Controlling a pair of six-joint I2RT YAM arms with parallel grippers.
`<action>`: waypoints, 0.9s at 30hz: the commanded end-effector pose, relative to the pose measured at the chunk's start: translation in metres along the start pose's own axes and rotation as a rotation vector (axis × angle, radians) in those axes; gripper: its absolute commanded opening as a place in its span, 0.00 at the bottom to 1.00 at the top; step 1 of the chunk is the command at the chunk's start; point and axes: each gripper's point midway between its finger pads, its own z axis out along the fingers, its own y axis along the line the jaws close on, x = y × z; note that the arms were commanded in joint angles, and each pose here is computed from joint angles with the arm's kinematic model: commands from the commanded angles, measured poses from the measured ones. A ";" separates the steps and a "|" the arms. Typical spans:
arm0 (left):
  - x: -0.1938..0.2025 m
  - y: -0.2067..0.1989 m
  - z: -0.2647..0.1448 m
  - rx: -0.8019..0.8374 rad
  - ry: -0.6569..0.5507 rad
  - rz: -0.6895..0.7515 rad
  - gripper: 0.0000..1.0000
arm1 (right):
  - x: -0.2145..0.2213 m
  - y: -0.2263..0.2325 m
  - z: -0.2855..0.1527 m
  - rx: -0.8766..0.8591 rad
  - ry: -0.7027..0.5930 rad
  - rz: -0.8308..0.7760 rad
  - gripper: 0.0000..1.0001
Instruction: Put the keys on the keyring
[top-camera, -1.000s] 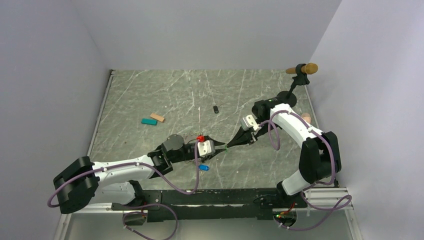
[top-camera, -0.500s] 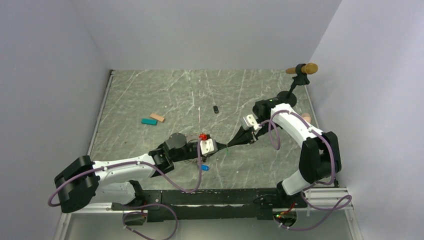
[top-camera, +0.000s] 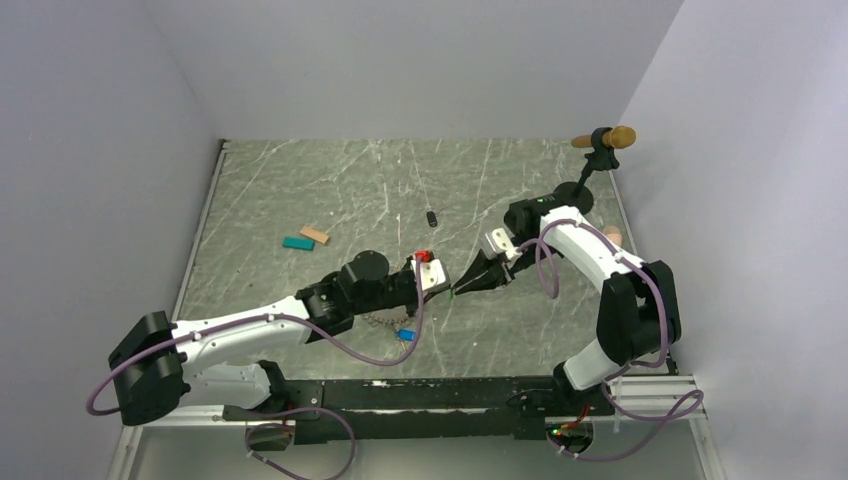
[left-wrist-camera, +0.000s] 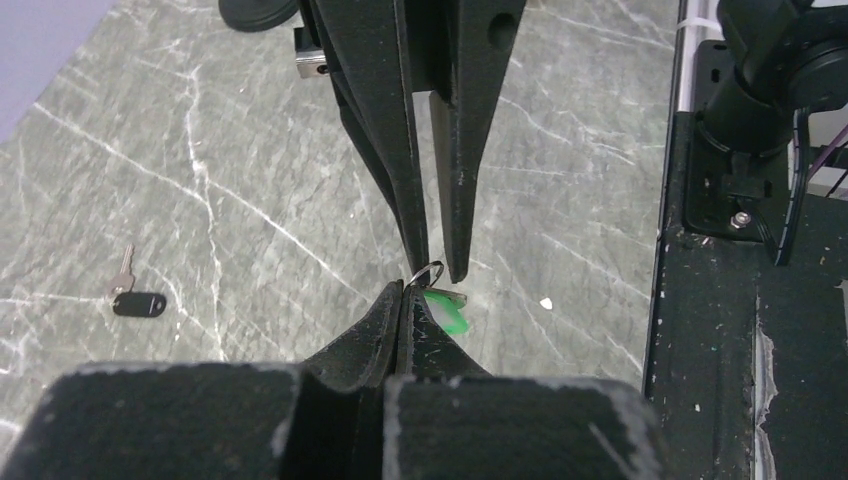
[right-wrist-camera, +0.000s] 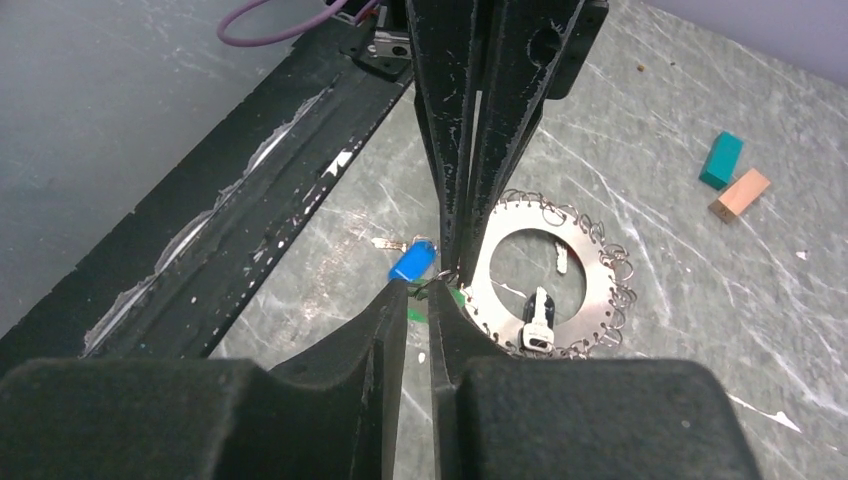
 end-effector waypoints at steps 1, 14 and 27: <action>-0.013 0.013 -0.008 -0.063 0.038 -0.013 0.00 | -0.011 -0.015 0.000 0.023 -0.017 -0.070 0.19; -0.010 0.011 -0.010 -0.046 0.090 -0.019 0.00 | 0.000 -0.030 -0.003 0.050 0.037 0.027 0.25; 0.033 0.054 -0.078 -0.283 0.023 -0.306 0.36 | 0.070 -0.013 0.025 -0.022 0.391 0.045 0.39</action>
